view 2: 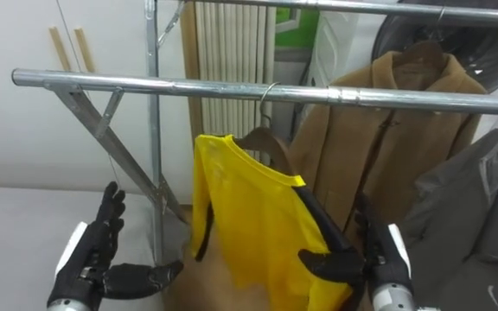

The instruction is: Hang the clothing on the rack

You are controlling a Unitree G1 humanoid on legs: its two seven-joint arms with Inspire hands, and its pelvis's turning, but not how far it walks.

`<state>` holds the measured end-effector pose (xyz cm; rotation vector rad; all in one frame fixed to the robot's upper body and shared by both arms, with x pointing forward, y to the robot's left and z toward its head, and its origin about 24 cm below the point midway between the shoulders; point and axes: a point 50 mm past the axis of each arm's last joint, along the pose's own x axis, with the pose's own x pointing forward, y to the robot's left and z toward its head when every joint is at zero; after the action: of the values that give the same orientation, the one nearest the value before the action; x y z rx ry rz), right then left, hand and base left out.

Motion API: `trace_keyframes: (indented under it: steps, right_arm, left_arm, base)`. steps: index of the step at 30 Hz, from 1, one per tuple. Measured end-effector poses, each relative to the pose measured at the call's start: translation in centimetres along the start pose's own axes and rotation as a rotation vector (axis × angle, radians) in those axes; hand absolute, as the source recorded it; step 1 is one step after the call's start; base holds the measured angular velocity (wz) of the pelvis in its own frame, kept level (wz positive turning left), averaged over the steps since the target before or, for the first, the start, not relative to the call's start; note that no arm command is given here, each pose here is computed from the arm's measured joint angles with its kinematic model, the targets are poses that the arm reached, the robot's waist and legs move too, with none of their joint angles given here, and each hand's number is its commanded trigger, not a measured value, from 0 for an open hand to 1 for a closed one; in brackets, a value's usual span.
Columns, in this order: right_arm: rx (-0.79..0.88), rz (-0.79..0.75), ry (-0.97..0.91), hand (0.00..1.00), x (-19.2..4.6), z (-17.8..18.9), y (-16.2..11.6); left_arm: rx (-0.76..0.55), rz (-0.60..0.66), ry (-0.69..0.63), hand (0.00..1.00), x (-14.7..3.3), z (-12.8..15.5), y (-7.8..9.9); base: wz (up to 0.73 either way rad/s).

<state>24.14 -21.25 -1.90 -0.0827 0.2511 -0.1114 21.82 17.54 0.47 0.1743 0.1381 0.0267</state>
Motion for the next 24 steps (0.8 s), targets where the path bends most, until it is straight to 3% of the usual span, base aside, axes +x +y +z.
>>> trace_keyframes:
  steps: [5, 24]
  right_arm:
    - [-0.004, -0.001, 0.001, 0.00, -1.0, -0.7, 0.2]
    - [-0.018, -0.068, 0.388, 0.00, -5.7, -10.0, -1.3]
  left_arm:
    - [0.004, 0.005, 0.037, 0.00, -0.2, -1.3, 0.1]
    - [0.002, 0.079, 0.232, 0.00, -2.6, -6.1, 1.4]
  base:
    - [-0.08]
    - [0.00]
